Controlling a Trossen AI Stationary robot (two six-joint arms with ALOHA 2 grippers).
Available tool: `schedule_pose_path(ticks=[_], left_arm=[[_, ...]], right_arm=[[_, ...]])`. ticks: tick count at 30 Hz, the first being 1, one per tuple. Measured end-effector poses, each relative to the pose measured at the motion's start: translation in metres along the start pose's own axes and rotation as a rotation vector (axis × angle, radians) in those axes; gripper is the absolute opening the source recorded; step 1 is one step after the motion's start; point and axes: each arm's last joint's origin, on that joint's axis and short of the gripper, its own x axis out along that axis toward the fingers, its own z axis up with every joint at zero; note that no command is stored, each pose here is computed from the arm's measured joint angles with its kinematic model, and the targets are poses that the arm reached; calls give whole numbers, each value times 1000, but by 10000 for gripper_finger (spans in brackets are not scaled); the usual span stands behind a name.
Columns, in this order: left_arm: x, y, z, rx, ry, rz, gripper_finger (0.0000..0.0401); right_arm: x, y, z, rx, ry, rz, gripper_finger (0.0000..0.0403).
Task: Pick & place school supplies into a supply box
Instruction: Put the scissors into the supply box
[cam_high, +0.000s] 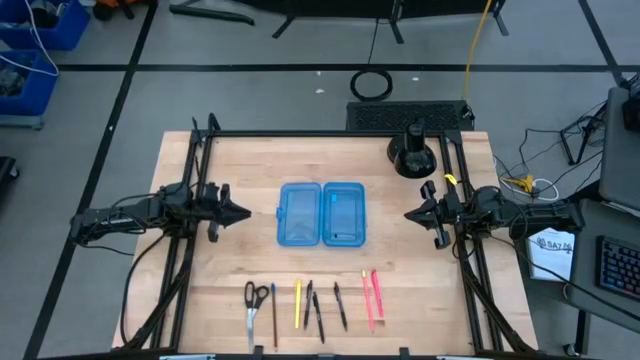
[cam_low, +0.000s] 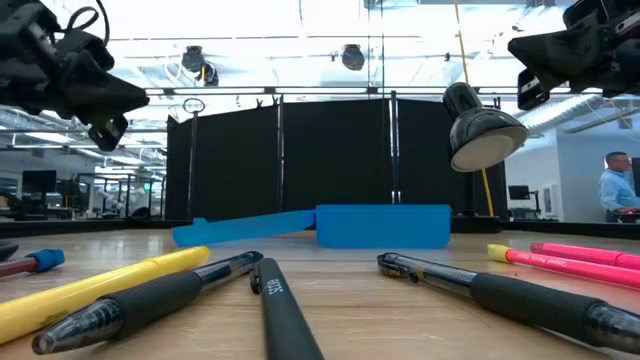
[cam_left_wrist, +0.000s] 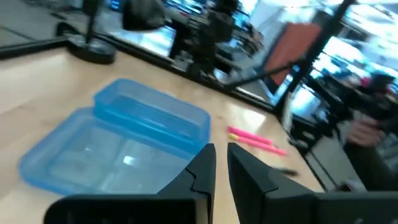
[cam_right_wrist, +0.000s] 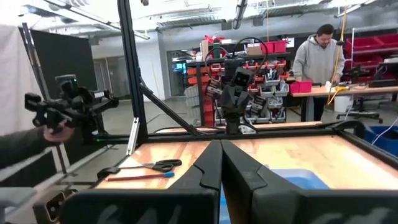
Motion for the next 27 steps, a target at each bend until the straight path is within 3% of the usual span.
schedule_pose_path(ticks=[2,5,7,12,15,22,27], left_arm=[[0,0,2,-94,-24,4,44],[1,-7,4,-164,23,-136,44],[1,-13,10,-236,54,-137,42],[0,-33,37,-269,100,76,6],[3,-52,65,-292,123,206,7],[36,-107,105,-347,476,580,4],[79,-143,83,-499,841,882,5]], right_arm=[[0,0,-2,-19,24,-1,0],[0,-1,-7,-25,74,-5,0],[1,-1,-8,-47,89,-6,0],[2,-1,-10,-81,108,-6,0],[2,-1,-10,-81,109,-6,0],[2,-1,-12,-111,123,-4,0],[2,-1,-11,-109,121,-5,0]])
